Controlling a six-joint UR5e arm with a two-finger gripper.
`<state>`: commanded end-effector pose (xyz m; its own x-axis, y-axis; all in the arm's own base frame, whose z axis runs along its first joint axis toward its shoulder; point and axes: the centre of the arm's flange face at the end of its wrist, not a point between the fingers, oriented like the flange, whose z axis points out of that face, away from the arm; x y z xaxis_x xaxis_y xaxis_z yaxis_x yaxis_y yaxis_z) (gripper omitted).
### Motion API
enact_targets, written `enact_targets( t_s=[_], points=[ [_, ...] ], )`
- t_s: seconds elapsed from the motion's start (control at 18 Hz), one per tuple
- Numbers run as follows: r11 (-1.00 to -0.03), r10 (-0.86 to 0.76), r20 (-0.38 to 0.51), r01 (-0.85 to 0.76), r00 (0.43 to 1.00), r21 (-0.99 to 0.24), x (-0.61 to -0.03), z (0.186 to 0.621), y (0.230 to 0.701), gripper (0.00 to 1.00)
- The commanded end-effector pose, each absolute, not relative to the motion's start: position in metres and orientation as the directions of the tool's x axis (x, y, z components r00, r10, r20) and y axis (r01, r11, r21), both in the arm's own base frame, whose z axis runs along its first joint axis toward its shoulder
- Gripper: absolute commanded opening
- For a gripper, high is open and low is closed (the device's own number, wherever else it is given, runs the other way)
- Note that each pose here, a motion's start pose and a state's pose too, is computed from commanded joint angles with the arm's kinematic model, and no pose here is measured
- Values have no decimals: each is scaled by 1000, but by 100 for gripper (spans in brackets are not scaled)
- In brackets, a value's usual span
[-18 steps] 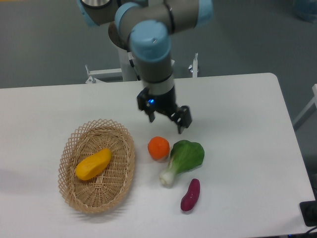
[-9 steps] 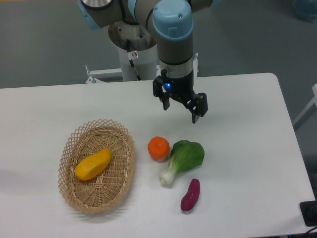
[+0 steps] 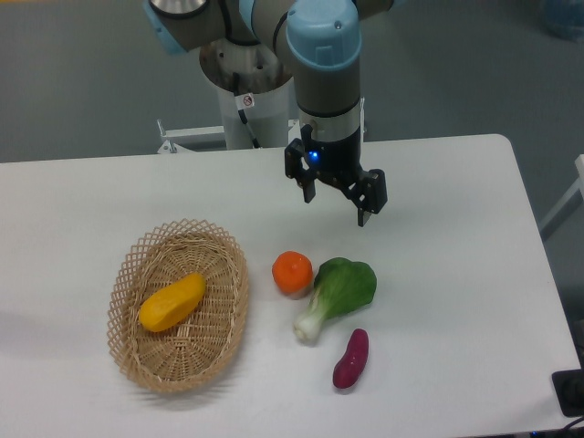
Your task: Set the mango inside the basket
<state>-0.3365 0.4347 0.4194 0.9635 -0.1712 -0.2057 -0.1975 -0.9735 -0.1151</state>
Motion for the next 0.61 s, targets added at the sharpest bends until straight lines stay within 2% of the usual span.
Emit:
enact_targets(
  t_s=[0.61],
  points=[
    [-980,-136,-188,-159,973,-116,-334,415,433,100]
  ],
)
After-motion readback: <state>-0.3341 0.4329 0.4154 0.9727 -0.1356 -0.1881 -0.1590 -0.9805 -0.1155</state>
